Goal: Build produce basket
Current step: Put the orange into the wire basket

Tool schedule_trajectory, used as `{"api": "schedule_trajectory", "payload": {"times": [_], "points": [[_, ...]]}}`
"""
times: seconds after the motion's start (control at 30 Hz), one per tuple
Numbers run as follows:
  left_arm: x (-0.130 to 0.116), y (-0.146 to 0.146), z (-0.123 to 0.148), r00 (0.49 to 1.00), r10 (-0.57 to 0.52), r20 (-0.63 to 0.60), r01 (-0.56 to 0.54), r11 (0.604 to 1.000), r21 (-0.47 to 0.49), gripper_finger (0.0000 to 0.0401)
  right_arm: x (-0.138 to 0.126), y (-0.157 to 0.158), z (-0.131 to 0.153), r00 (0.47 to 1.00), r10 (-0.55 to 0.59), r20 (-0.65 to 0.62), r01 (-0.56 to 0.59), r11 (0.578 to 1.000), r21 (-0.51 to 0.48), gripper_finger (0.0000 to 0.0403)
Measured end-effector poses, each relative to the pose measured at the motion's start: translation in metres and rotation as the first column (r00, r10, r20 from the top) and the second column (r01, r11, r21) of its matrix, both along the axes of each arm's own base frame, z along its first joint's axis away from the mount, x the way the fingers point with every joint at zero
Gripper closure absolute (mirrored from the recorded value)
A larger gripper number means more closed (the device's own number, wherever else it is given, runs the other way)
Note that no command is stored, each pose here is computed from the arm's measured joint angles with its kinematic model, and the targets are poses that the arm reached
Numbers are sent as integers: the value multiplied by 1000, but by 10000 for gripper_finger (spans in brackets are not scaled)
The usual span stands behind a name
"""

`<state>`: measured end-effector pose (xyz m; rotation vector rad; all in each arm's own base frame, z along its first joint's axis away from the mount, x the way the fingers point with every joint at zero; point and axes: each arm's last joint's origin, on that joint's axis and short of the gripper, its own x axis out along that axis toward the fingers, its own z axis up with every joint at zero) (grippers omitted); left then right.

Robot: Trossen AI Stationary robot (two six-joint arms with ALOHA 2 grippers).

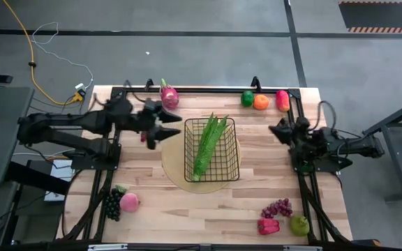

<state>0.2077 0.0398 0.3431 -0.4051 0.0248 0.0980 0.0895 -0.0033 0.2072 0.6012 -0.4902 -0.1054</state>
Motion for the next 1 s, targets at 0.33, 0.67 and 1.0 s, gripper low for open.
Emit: {"api": "schedule_trajectory", "payload": {"times": [0.33,0.67,1.0], "points": [[-49,-1,12,995,65,72,-75,985,154,117,-8,-2,23,987,-137,88,146,984,-98,402],[-51,-1,13,991,99,89,-103,994,42,117,-10,-3,62,981,-159,115,171,980,-106,402],[-51,1,14,981,170,98,-170,985,-6,117,14,-19,103,813,-403,-420,421,905,-53,369]]}}
